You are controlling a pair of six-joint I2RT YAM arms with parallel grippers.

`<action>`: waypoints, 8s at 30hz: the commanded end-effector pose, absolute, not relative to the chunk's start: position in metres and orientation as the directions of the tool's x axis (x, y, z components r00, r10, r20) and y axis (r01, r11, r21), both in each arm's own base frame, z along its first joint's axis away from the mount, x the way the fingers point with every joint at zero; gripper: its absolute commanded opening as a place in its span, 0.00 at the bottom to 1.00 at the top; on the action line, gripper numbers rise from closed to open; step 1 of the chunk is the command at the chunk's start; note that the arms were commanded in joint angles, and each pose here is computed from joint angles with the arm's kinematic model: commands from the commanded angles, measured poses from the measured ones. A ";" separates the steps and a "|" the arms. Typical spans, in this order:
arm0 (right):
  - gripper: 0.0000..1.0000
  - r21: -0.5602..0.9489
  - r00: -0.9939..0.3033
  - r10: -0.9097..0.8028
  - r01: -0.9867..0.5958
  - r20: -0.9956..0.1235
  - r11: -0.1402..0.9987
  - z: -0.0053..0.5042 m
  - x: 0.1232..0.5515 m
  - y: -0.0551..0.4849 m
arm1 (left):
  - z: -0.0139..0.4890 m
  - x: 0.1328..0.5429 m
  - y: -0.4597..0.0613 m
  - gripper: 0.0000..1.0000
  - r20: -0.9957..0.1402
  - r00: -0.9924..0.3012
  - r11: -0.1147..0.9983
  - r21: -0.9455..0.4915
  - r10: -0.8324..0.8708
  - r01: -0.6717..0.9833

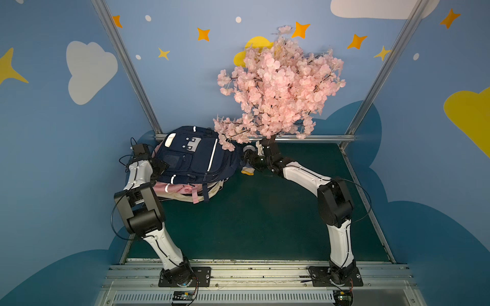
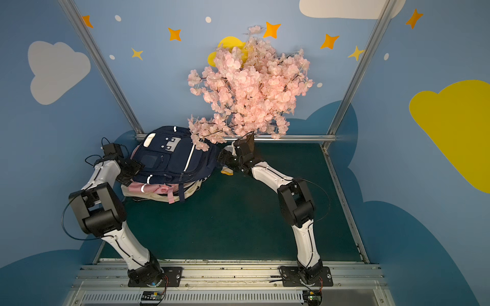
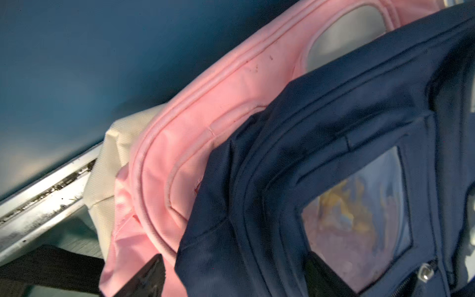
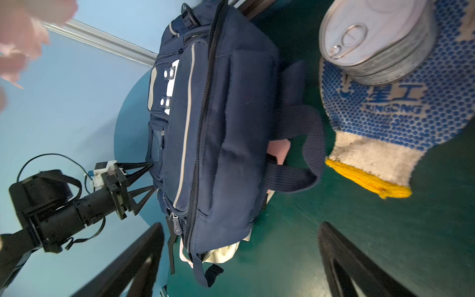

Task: Zip up the backpack
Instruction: Move the backpack to the center of the board, then zip the zipper on the backpack.

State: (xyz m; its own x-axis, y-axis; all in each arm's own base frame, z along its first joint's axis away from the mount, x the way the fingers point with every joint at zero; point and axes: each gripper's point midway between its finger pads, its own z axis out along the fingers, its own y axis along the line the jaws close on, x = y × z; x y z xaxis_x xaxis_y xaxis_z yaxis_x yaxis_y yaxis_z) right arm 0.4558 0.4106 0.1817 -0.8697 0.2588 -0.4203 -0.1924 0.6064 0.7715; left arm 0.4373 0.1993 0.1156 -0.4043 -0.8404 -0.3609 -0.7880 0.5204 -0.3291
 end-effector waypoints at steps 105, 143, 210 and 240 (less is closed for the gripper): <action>0.63 0.317 -0.795 -0.113 -0.362 -0.596 0.877 0.119 0.204 0.287 | 0.107 0.237 -0.257 0.52 -0.326 -0.906 0.792 -0.610 -0.270 -0.016; 0.38 0.363 -0.868 -0.123 -0.325 -0.480 0.873 0.073 0.175 0.315 | 0.083 0.271 -0.268 0.02 -0.335 -0.892 0.794 -0.607 -0.305 -0.044; 0.00 0.225 -0.636 -0.495 -0.720 -0.591 0.656 0.117 0.104 0.401 | 0.119 0.190 -0.148 0.59 -0.322 -0.803 0.734 -0.650 -0.502 -0.198; 0.00 0.160 -0.766 -0.384 -0.526 -0.515 0.835 0.104 0.145 0.317 | 0.086 0.189 -0.133 0.03 -0.313 -0.779 0.749 -0.600 -0.544 -0.282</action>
State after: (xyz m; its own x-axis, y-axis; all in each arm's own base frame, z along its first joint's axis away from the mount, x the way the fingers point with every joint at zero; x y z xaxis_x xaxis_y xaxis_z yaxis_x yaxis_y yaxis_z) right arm 0.1293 0.3592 0.1041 -0.7192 -0.4345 -0.5423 -0.6132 0.7639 0.2012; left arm 0.1914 -0.1624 0.1021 -0.8023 -0.5417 -0.2507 -0.2392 0.6765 -0.6965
